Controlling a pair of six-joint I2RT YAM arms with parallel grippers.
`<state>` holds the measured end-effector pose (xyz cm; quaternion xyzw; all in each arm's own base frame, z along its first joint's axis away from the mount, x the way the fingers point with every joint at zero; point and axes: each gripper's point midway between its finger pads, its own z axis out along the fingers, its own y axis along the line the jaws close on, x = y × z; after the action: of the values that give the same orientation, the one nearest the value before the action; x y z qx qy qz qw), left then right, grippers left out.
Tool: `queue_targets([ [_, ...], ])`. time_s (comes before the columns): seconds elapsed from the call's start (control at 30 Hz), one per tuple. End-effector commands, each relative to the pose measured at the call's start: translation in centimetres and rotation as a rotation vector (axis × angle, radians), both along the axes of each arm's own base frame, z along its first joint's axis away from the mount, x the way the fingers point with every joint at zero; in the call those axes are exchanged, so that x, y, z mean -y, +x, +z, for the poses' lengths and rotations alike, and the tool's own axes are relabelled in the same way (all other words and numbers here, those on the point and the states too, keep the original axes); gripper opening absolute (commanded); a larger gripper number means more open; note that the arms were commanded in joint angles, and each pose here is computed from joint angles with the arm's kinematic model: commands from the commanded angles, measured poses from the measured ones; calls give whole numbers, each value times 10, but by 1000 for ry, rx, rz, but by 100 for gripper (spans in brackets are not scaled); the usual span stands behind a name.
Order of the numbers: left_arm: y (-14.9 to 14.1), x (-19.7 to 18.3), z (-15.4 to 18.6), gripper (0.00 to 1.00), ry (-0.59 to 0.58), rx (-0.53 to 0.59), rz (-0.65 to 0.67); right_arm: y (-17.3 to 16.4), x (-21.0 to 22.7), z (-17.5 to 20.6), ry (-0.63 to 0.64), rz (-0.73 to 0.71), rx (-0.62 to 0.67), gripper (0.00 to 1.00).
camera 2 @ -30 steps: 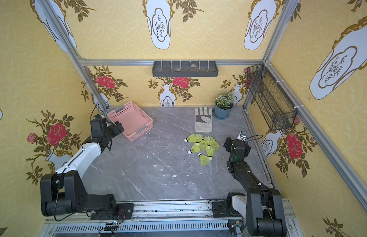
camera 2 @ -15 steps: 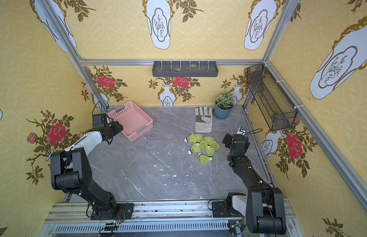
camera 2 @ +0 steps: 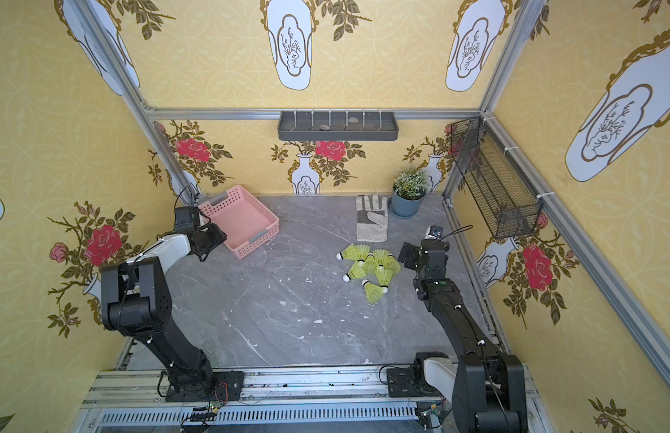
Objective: Put the shuttlecocks into the storage box
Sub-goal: Move the storage box to the center of the board.
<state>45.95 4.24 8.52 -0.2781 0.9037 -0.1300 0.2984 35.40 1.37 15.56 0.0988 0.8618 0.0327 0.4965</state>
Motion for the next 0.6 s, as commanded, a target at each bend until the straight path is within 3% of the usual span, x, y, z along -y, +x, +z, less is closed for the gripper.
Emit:
queue_targets([
  [0.0,-2,3,-6,40,-7,-24,-23,-2,-5,1,10,15,-18,98],
  [0.27,-17,17,-2,14,-39,-29,-101,-7,-14,1,8,38,-41,98],
  [0.57,-53,44,2,9,-43,-61,-219,-9,-19,2,5,52,-56,98],
])
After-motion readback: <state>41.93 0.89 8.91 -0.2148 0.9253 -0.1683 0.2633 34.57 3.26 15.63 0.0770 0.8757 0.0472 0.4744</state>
